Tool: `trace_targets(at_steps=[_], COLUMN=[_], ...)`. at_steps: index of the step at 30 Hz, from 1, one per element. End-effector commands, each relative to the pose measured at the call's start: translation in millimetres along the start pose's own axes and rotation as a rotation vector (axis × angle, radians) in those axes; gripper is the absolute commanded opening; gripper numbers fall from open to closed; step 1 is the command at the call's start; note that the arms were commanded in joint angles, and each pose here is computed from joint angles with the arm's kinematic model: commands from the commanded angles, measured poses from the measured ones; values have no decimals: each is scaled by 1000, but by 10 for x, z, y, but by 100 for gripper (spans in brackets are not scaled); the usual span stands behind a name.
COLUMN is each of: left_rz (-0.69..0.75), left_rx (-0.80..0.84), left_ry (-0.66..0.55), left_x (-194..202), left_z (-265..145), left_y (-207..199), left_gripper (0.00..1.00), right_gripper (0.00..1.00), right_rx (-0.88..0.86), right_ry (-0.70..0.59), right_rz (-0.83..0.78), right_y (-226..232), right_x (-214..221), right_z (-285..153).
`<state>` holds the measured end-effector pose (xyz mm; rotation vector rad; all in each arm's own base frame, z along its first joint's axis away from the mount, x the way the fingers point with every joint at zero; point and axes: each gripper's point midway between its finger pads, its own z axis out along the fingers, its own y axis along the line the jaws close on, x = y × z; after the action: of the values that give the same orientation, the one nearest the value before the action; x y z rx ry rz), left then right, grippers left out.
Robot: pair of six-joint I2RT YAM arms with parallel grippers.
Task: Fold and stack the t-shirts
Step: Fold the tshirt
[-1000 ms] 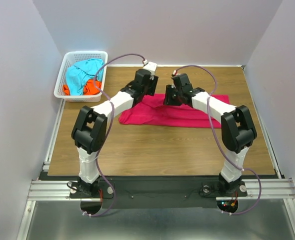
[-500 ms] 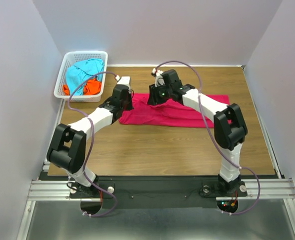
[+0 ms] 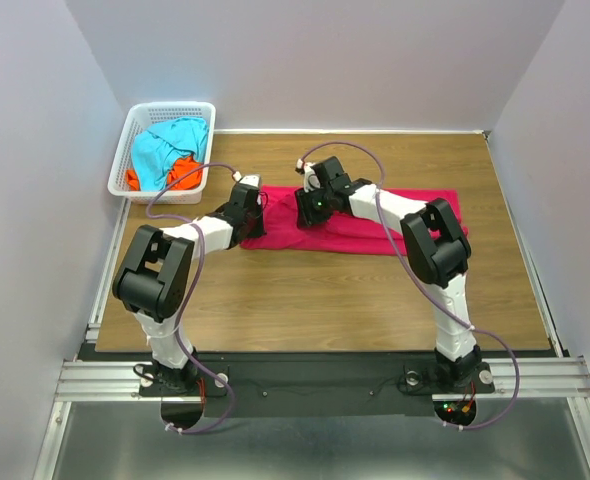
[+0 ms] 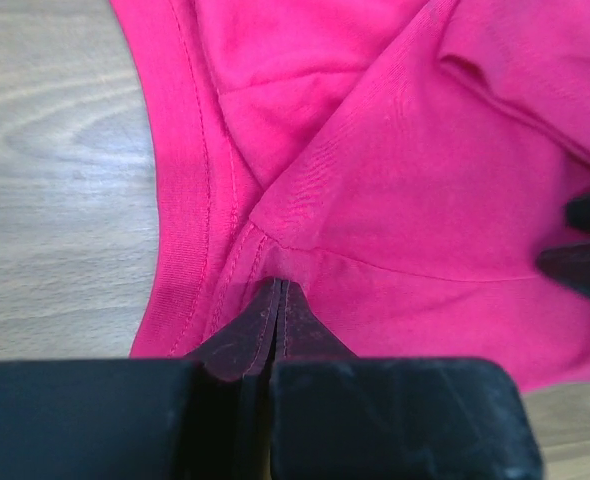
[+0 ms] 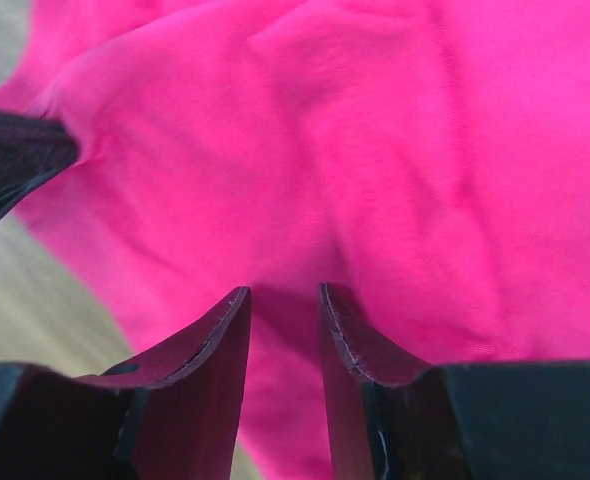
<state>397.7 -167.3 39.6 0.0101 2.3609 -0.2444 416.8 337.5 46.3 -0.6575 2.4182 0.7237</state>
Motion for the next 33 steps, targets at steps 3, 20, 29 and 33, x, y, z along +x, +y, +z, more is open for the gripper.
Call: trace_targets(at_steps=[3, 20, 29, 33], left_rz=[-24, -15, -19, -14], left_rx=[12, 20, 1, -11], left_ry=[16, 45, 71, 91], left_x=[73, 174, 198, 237], left_z=[73, 119, 78, 7], left_y=[11, 17, 99, 134], left_gripper=[0, 0, 0, 0], right_gripper=[38, 38, 38, 38], right_rx=[170, 308, 416, 458], right_ry=[-88, -301, -296, -310], right_rz=[-35, 156, 294, 528], right_y=[-379, -1353, -1539, -1883], right_x=[-312, -1031, -529, 36], right_z=[-87, -798, -1411, -1912])
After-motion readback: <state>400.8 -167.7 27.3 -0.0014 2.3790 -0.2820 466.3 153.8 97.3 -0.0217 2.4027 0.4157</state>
